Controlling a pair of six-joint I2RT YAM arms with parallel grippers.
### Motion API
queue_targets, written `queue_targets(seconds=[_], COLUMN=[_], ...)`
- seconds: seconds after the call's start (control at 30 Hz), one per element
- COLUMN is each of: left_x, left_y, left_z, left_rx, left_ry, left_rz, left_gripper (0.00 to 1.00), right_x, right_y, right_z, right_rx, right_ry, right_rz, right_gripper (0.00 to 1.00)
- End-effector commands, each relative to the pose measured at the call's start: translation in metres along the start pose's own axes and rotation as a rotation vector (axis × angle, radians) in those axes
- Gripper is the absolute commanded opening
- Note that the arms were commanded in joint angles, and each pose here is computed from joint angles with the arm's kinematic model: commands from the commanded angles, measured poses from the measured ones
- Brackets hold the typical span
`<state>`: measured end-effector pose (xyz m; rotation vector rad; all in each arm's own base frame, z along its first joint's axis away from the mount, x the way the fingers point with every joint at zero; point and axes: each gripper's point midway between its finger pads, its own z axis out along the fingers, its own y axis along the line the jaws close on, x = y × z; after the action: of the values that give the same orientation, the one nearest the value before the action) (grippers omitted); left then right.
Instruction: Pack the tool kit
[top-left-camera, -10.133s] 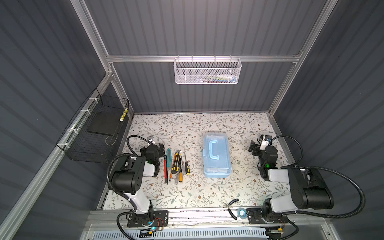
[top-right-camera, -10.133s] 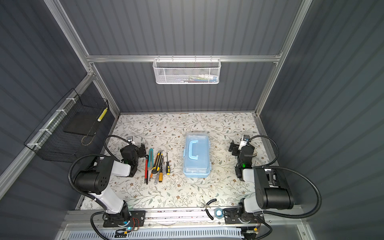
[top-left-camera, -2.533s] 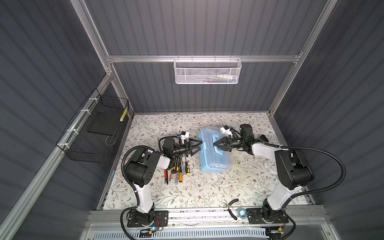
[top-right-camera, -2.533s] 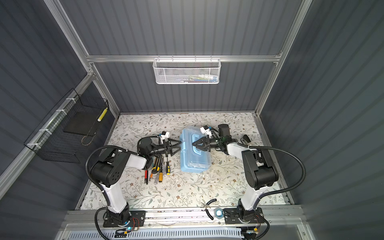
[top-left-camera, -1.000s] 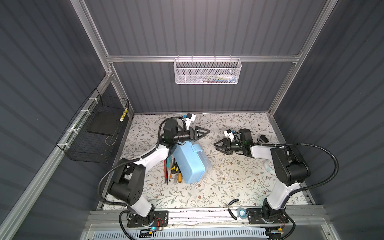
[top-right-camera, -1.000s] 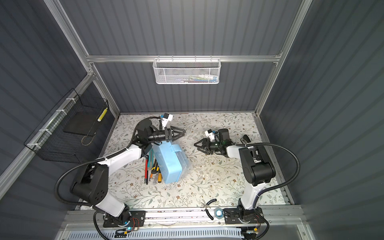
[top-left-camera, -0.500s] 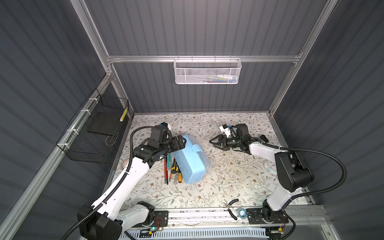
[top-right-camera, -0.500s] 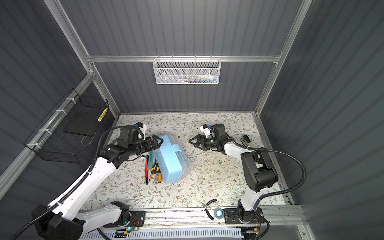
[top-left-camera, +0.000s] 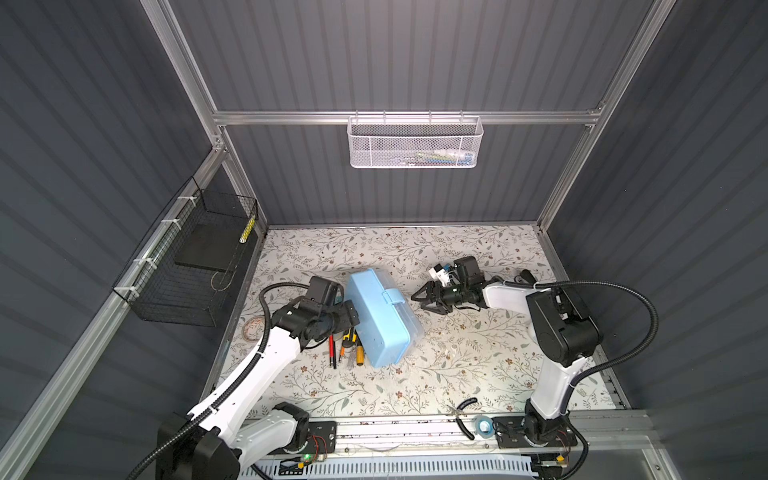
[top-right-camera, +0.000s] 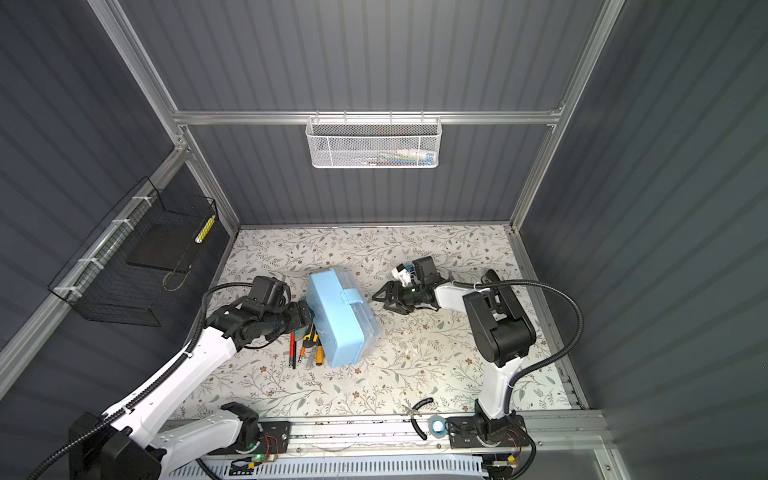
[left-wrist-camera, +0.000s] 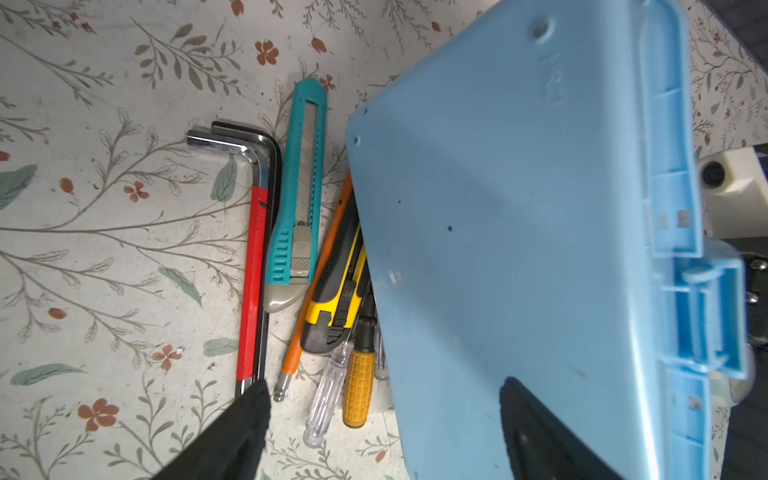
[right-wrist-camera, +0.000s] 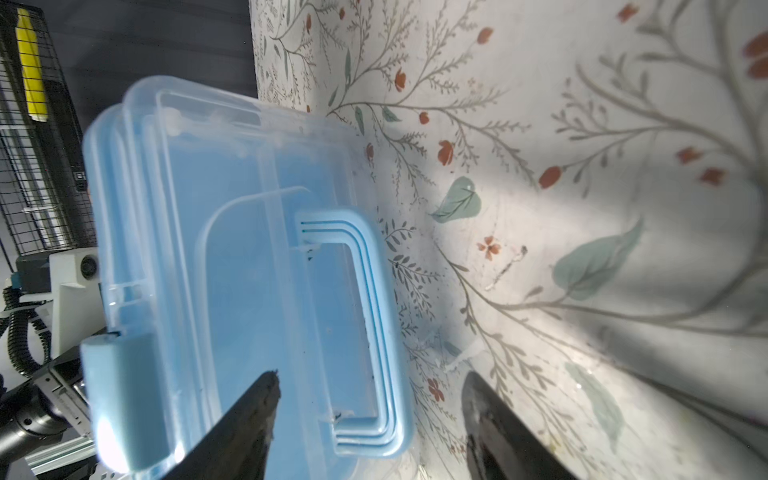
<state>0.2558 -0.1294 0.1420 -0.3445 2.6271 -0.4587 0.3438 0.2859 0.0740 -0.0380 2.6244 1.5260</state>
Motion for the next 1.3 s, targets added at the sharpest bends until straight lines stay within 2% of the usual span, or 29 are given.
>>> queue_targets(seconds=[0.0, 0.53, 1.0, 1.27], left_x=[0.004, 0.006, 0.008, 0.008], left_y=[-0.012, -0.054, -0.116, -0.118], left_z=[0.019, 0.04, 0.061, 0.081], left_rx=[0.073, 0.153, 0.266, 0.256], left_ry=[0.028, 0.073, 0.094, 0.108], left_rz=[-0.021, 0.083, 0.189, 0.224], left_gripper=[0.87, 0.87, 0.87, 0.88], right_x=[-0.004, 0.002, 0.02, 0.039], right_y=[0.002, 0.033, 0.085, 0.107], right_z=[0.006, -0.003, -0.054, -0.053], right_rx=[0.0, -0.032, -0.01, 0.019], right_ry=[0.008, 0.015, -0.066, -0.049], right_rz=[0.009, -0.072, -0.186, -0.241], right_gripper=[0.7, 0.7, 0.7, 0.71])
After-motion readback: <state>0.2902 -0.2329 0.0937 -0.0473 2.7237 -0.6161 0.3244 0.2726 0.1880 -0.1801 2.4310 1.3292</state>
